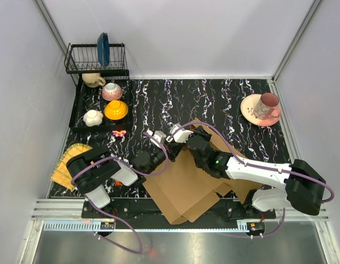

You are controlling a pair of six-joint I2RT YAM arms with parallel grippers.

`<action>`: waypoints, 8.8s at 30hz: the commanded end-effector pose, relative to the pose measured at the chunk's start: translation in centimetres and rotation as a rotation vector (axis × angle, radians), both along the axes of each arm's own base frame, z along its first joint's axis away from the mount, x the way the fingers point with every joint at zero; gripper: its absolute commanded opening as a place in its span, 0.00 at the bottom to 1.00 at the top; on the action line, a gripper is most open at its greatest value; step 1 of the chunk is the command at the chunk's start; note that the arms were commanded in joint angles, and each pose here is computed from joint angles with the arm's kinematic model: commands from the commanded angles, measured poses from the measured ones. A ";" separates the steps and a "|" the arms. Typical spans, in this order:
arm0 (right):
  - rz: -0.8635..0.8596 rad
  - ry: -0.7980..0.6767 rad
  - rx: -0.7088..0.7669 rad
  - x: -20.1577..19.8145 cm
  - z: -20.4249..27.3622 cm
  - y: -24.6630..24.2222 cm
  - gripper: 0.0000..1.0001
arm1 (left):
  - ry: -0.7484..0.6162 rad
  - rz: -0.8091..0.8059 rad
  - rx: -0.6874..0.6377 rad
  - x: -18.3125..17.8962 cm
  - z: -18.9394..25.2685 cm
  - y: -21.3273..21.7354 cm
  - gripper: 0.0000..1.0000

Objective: Fold the paper box

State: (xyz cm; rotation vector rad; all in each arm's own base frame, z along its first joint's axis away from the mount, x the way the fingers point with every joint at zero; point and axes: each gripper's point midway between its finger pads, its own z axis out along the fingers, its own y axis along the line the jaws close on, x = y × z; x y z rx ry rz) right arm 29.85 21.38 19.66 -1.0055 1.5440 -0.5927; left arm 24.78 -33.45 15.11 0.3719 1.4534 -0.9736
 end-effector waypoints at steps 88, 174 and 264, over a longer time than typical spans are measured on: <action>-0.033 -0.079 -0.095 4.7 -0.8 3.2 0.00 | -0.173 0.269 -0.290 7.7 9.7 9.0 0.68; -0.023 -0.044 -0.071 3.9 -1.9 3.4 0.00 | -0.153 0.413 -0.287 9.7 9.0 11.8 0.63; 0.001 -0.105 0.608 -1.7 14.1 3.2 0.74 | -0.154 0.009 -0.180 9.9 5.0 0.3 0.26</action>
